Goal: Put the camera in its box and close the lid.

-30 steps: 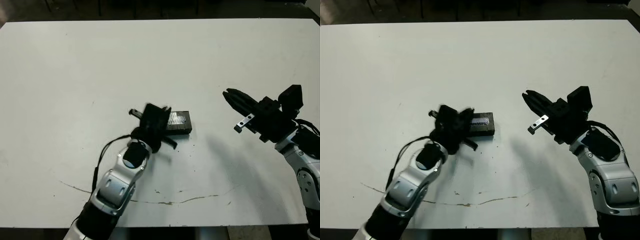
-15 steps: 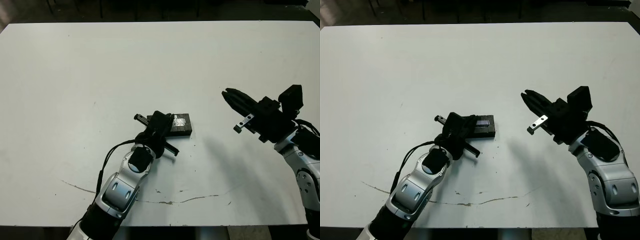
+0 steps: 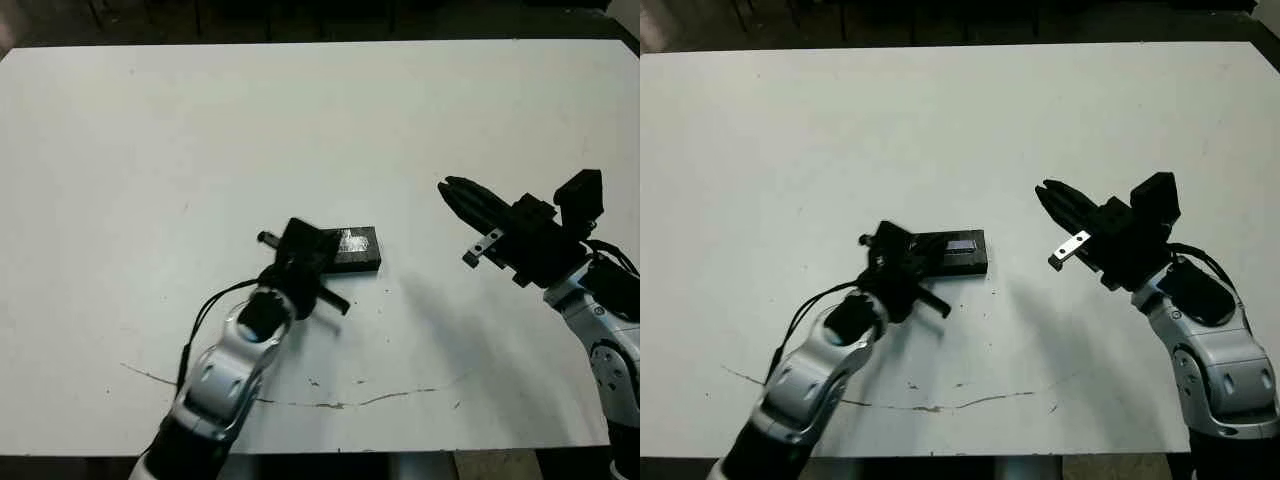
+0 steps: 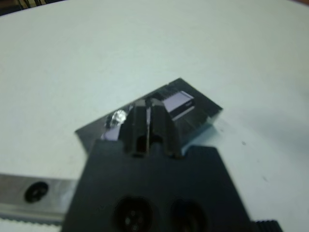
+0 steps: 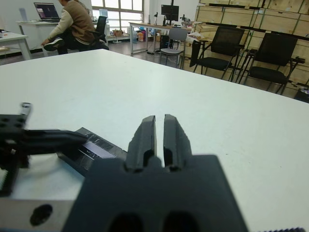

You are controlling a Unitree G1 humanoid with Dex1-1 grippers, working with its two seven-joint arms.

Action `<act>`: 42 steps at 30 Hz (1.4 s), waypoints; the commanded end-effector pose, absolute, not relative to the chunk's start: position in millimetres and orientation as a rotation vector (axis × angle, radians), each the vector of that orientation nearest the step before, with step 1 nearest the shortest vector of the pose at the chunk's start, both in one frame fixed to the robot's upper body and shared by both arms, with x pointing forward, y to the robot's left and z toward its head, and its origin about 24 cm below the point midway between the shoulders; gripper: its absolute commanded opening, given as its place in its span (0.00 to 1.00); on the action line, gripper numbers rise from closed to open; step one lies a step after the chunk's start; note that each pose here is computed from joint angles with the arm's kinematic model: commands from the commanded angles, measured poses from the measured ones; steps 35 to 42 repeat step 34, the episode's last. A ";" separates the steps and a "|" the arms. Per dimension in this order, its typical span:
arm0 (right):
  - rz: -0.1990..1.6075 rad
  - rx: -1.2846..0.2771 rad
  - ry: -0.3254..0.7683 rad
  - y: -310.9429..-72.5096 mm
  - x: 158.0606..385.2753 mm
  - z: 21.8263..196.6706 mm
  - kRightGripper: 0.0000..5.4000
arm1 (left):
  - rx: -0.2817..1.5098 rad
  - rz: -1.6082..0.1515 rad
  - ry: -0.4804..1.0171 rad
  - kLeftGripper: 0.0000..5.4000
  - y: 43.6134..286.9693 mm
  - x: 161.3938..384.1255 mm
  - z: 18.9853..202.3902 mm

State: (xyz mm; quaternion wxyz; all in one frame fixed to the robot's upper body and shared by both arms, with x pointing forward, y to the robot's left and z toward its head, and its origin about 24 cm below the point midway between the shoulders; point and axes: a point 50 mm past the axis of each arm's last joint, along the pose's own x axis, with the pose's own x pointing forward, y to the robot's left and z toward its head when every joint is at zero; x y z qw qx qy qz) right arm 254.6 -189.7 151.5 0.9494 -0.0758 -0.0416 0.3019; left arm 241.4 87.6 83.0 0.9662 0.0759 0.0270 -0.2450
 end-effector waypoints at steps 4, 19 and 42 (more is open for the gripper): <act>0.530 -0.147 -0.102 -189.3 253.4 149.3 0.00 | 0.191 -0.335 -0.210 0.00 143.6 233.9 119.5; 0.270 -0.223 -0.239 -172.4 257.1 127.4 0.00 | 0.199 -0.046 -0.366 0.00 208.4 236.7 121.0; 0.170 -0.200 -0.263 -157.0 249.4 114.9 0.00 | 0.120 0.057 -0.408 0.00 200.9 241.5 108.9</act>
